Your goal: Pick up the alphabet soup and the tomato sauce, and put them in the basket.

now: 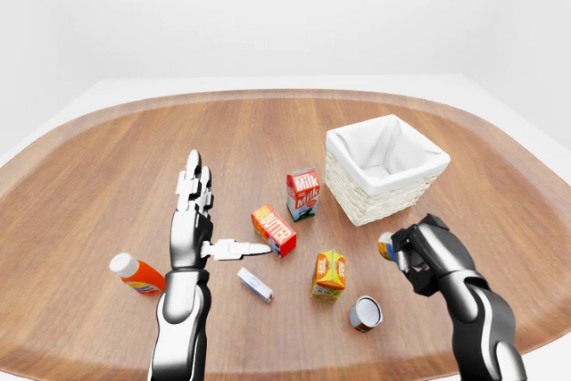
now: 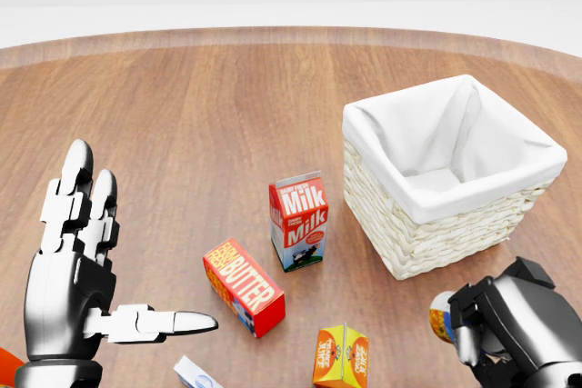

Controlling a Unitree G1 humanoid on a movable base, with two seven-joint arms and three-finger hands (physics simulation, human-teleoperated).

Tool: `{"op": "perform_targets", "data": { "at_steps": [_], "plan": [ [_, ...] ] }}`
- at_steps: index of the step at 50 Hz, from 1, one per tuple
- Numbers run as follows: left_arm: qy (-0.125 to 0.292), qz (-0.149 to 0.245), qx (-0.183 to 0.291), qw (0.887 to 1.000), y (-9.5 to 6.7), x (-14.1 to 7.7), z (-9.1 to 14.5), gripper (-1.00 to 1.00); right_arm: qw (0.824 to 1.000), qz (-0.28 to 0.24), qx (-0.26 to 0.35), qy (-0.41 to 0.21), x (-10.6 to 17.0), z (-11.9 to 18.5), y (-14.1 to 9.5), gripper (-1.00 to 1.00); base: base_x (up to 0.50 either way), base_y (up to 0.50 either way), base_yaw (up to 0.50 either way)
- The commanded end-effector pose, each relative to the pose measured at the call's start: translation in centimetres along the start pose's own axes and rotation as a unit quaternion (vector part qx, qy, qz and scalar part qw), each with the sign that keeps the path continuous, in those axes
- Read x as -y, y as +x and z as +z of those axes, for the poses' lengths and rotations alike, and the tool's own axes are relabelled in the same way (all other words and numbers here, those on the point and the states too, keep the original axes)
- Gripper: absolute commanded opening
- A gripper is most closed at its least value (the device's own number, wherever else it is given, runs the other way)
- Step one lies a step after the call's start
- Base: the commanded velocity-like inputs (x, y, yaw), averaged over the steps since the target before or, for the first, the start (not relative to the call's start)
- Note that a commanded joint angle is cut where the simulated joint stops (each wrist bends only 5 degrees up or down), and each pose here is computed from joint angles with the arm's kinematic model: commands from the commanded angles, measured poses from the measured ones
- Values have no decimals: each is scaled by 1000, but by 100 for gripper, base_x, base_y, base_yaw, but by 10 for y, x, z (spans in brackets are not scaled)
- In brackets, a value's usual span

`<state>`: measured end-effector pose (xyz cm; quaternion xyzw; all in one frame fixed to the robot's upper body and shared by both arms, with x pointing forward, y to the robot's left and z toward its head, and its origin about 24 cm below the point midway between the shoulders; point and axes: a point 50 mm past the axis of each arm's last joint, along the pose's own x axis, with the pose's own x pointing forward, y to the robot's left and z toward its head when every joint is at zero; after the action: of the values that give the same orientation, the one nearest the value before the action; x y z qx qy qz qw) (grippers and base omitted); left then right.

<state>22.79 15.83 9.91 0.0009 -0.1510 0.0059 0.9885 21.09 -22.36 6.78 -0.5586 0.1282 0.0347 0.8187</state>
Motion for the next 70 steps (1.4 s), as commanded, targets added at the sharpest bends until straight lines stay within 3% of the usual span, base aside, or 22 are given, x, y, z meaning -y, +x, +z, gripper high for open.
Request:
{"op": "perform_targets", "data": {
  "at_steps": [1, 13, 30, 39, 56, 70],
  "plan": [
    [5, 6, 4, 1000, 2, -2, 2, 100, 998, -58, 30, -6, 26, 17, -11, -100, 0, 0, 0],
    [5, 6, 4, 1000, 2, -2, 2, 100, 990, -118, 69, -36, 46, 42, -21, -100, 0, 0, 0],
    [5, 5, -1, 1000, 3, -2, -1, 100, 983, -135, 85, -94, 84, 75, -24, -100, 0, 0, 0],
    [5, 5, 4, 1000, 3, -1, 1, 100, 969, -194, 101, -116, 108, 88, -28, -100, 0, 0, 0],
    [5, 4, 3, 1000, 3, -1, 1, 100, 972, -173, 90, -130, 123, 82, 4, -100, 0, 0, 0],
    [6, 5, 4, 1000, 3, -1, 1, 100, 968, -175, 96, -150, 139, 94, 23, -100, 0, 0, 0]
  ]
}}
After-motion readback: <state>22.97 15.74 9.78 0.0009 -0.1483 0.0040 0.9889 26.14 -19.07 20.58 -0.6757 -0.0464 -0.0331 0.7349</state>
